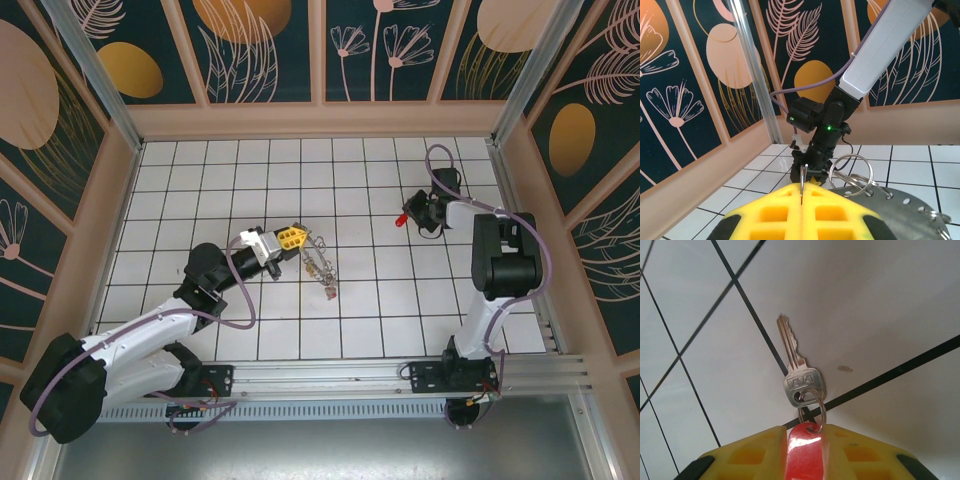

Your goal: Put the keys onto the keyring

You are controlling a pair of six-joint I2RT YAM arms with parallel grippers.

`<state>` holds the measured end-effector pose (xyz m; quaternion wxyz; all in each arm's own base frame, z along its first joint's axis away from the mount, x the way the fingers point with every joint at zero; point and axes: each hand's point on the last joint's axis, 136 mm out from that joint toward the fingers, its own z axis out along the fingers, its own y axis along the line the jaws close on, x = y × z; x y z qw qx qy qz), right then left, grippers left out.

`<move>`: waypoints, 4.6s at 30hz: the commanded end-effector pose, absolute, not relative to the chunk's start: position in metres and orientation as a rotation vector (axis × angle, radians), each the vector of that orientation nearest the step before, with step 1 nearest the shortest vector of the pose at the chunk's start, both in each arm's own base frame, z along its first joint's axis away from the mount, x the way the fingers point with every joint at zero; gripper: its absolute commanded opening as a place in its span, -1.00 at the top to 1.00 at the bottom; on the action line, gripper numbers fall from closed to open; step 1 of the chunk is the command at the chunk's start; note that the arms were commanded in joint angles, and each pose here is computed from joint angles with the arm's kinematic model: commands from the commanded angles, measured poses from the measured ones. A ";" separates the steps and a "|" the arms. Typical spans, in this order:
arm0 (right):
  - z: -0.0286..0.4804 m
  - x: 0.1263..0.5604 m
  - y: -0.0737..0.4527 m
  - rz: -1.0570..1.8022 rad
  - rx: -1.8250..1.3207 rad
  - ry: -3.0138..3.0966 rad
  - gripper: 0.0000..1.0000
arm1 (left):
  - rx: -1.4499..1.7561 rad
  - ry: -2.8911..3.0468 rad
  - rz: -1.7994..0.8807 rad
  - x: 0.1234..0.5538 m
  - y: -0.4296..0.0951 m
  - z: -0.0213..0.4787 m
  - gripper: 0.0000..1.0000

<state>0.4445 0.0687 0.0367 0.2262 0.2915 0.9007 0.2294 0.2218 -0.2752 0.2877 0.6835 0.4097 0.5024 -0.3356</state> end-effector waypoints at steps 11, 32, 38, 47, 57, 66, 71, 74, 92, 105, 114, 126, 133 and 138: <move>0.027 0.444 0.066 0.638 0.834 2.482 0.55 | 0.881 1.053 -0.748 0.220 -0.273 0.308 1.00; 0.024 0.451 0.065 0.613 0.800 2.493 0.85 | 0.886 1.068 -0.742 0.222 -0.274 0.302 1.00; 0.033 0.457 0.064 0.579 0.712 2.486 0.92 | 0.888 1.069 -0.745 0.223 -0.275 0.302 1.00; 0.026 0.452 0.059 0.505 0.641 2.514 0.47 | 0.891 1.075 -0.748 0.223 -0.276 0.300 1.00; 0.025 0.460 0.061 0.507 0.591 2.518 0.80 | 0.890 1.078 -0.747 0.223 -0.275 0.299 1.00; 0.078 0.455 0.081 0.574 0.338 2.388 1.00 | 0.903 1.085 -0.747 0.222 -0.276 0.298 1.00; 0.118 0.437 0.104 0.460 -0.028 2.361 1.00 | 0.917 1.038 -0.714 0.216 -0.272 0.304 1.00; 0.151 0.417 0.137 0.403 -0.318 2.263 1.00 | 0.981 1.067 -0.675 0.219 -0.277 0.296 1.00; 0.260 0.263 0.260 0.709 -1.309 1.661 1.00 | 1.057 1.139 -0.670 0.233 -0.292 0.285 1.00; 0.278 0.236 0.292 0.857 -1.334 1.590 1.00 | 1.063 1.175 -0.646 0.235 -0.289 0.285 1.00; 0.288 0.225 0.298 0.982 -1.317 1.577 1.00 | 1.032 1.190 -0.620 0.236 -0.282 0.282 1.00; 0.291 0.222 0.312 1.102 -1.293 1.580 1.00 | 1.051 1.193 -0.646 0.236 -0.288 0.280 1.00; 0.284 0.222 0.313 1.122 -1.280 1.631 1.00 | 1.036 1.190 -0.663 0.237 -0.289 0.282 1.00; 0.282 0.215 0.310 1.144 -1.265 1.638 1.00 | 1.035 1.197 -0.668 0.238 -0.290 0.280 1.00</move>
